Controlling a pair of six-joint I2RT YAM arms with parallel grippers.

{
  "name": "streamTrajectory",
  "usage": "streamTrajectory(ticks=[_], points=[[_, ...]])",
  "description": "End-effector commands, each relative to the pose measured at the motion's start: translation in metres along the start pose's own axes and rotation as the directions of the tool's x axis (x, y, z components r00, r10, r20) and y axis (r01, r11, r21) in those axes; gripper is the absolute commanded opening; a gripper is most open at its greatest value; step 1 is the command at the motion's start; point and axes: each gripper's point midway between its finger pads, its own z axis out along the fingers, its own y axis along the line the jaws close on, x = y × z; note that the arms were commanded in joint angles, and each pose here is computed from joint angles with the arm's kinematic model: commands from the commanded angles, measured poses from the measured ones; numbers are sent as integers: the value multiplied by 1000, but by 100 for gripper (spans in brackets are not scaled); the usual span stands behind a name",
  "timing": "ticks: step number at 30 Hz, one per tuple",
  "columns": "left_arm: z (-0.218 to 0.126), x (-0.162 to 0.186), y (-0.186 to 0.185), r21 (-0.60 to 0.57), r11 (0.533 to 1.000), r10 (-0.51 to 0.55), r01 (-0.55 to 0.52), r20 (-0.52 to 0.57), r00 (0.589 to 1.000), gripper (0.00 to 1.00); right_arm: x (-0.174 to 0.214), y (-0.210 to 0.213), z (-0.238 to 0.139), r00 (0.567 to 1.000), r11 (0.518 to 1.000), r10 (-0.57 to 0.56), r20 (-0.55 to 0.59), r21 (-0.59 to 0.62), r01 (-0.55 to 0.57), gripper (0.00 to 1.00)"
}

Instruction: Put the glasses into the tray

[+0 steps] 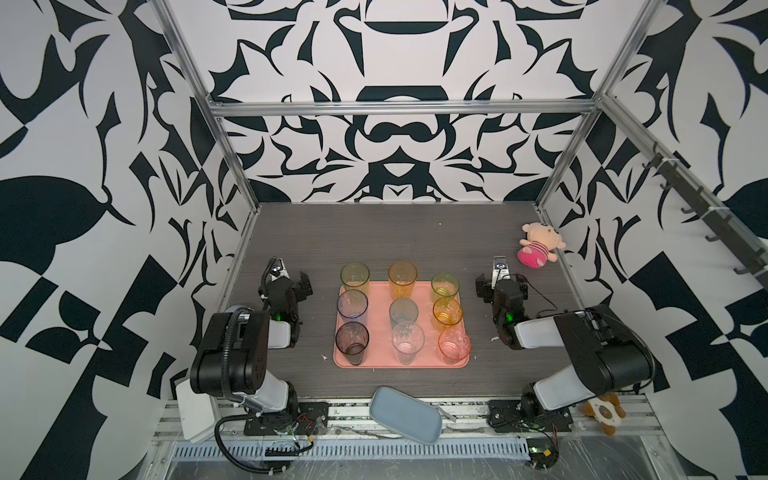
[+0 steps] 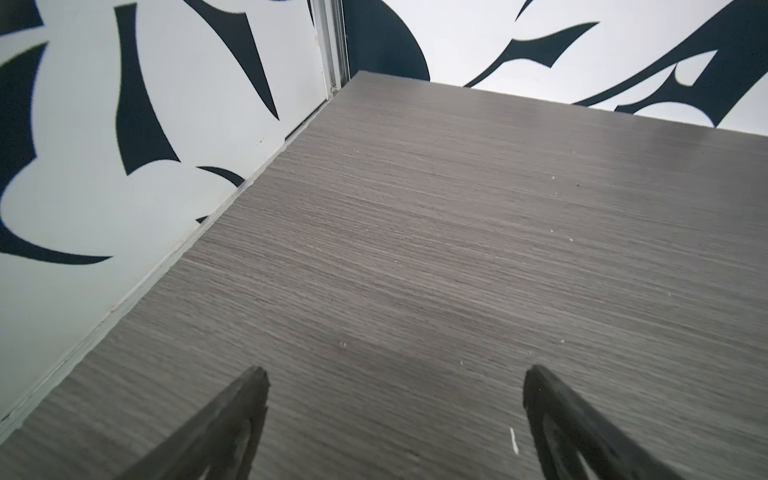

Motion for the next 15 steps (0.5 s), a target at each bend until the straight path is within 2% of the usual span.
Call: streamTrajectory(ticks=[1, 2, 4, 12, 15], points=[[2, -16, 0, -6, 1000, -18, 19, 61, 998, 99, -10, 4, 3, 996, 994, 82, 46, -69, -79, 100], [4, -16, 1, -12, 1000, -18, 18, 54, 998, 99, -10, 5, 8, 995, 995, 73, 60, -68, -69, 100], [6, -16, 2, -19, 1000, -18, 19, 40, 999, 99, -6, 3, 10, 996, 994, 88, 10, -71, -88, 100], [9, -15, 1, -23, 1000, -15, 15, 24, 1000, 100, -6, -1, 12, 995, 994, 97, 10, -59, -97, 100], [10, -14, -9, 33, 999, 11, -11, 18, 1000, 99, -6, -1, 12, 995, 993, 98, 10, -59, -97, 100]])
